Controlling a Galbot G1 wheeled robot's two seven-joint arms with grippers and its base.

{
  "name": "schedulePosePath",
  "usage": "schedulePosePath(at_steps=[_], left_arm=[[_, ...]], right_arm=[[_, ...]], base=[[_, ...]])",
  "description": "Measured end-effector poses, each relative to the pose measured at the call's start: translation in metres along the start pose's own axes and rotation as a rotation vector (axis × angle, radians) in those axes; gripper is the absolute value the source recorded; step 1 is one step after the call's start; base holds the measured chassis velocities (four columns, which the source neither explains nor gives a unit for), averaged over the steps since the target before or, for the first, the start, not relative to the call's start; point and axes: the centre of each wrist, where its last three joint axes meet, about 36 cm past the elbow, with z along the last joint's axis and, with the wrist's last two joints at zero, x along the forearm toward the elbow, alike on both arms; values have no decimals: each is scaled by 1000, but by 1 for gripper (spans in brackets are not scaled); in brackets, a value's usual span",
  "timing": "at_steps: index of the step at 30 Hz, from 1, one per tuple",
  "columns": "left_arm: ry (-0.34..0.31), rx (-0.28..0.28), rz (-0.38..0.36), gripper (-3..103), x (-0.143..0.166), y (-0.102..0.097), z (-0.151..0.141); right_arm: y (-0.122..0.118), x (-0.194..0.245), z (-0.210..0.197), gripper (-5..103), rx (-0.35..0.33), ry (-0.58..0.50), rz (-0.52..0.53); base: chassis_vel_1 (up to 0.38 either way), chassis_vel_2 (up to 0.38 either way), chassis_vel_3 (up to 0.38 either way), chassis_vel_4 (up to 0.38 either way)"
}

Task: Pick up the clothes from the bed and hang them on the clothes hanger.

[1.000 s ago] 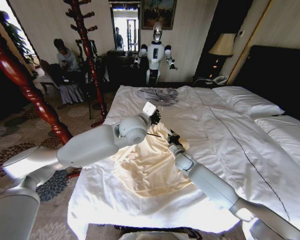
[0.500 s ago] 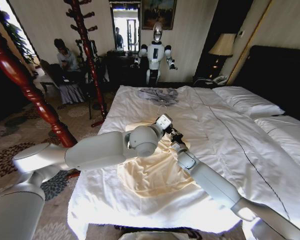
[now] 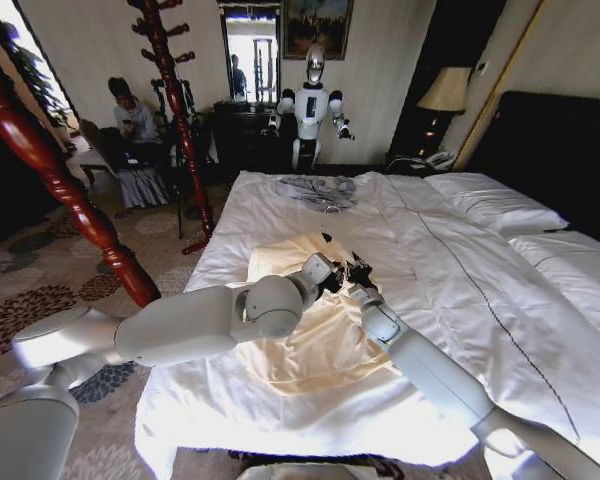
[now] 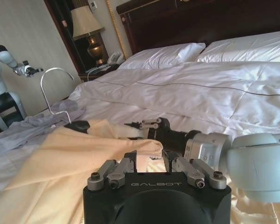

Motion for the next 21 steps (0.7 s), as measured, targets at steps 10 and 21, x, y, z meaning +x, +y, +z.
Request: schedulePosePath(at_steps=[10,21], left_arm=[[27,12,-60,68,30,8,41],[-9,55,-153,100,77,43,58]], right_arm=[[-17,-4,11,18,62,-55,53],[-9,10,19,18,68,-82,34]], base=[[0,0,0,0],[0,0,0,0]])
